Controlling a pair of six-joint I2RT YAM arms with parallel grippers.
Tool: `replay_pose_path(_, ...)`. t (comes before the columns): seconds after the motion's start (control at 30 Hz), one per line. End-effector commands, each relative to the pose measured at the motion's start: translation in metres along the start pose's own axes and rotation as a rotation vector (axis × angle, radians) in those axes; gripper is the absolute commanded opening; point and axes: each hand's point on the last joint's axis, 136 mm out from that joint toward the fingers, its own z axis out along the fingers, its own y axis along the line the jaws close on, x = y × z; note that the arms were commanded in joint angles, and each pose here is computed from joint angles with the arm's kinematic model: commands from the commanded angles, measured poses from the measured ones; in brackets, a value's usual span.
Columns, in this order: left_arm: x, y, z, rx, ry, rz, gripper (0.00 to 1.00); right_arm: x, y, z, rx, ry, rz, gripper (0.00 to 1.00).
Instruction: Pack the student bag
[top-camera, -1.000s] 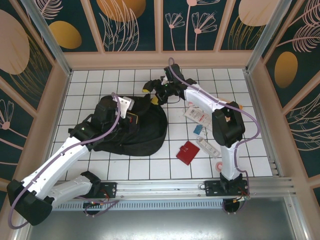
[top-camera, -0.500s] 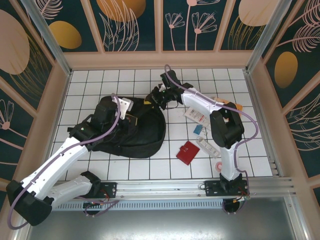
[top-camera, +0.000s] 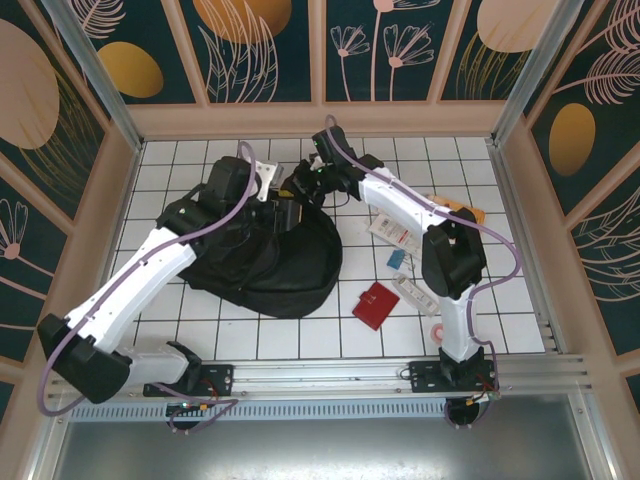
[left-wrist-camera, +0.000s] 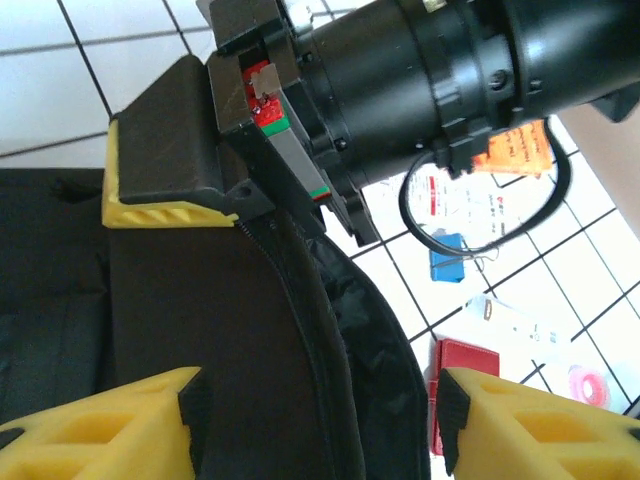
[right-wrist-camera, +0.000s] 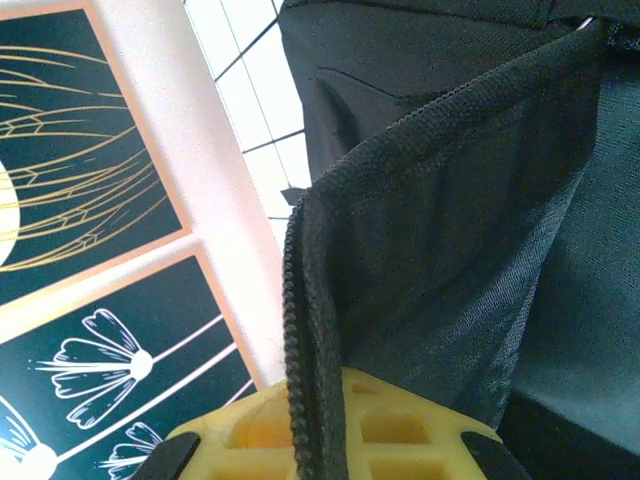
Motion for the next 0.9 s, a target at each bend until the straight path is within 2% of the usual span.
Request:
replay_pose_path(0.0,0.002,0.0,0.009,-0.016,0.06,-0.021,0.62,0.005,0.016,-0.003,-0.03,0.004,-0.01,0.09)
replay_pose_path(0.27,0.005,0.016,0.036,-0.146,0.126,0.025,0.63,0.006,0.022,-0.005,-0.039,0.005,-0.02,0.1)
replay_pose_path(0.37,0.01,0.021,0.04,-0.221,0.146,0.073,0.59,0.006,0.022,-0.005,-0.038,0.005,-0.021,0.1)
replay_pose_path(0.5,0.014,0.026,0.04,-0.267,0.155,0.103,0.43,0.005,0.02,-0.004,-0.034,0.005,-0.022,0.09)
replay_pose_path(0.73,0.01,0.024,0.029,-0.27,0.127,0.116,0.03,0.001,0.014,-0.002,-0.025,-0.001,-0.013,0.1)
replay_pose_path(0.77,0.009,0.022,0.027,-0.263,0.122,0.117,0.0,0.001,0.013,-0.001,-0.021,-0.002,-0.013,0.1)
replay_pose_path(0.87,0.008,0.017,0.024,-0.237,0.114,0.119,0.0,-0.001,0.012,0.0,-0.018,-0.005,-0.012,0.1)
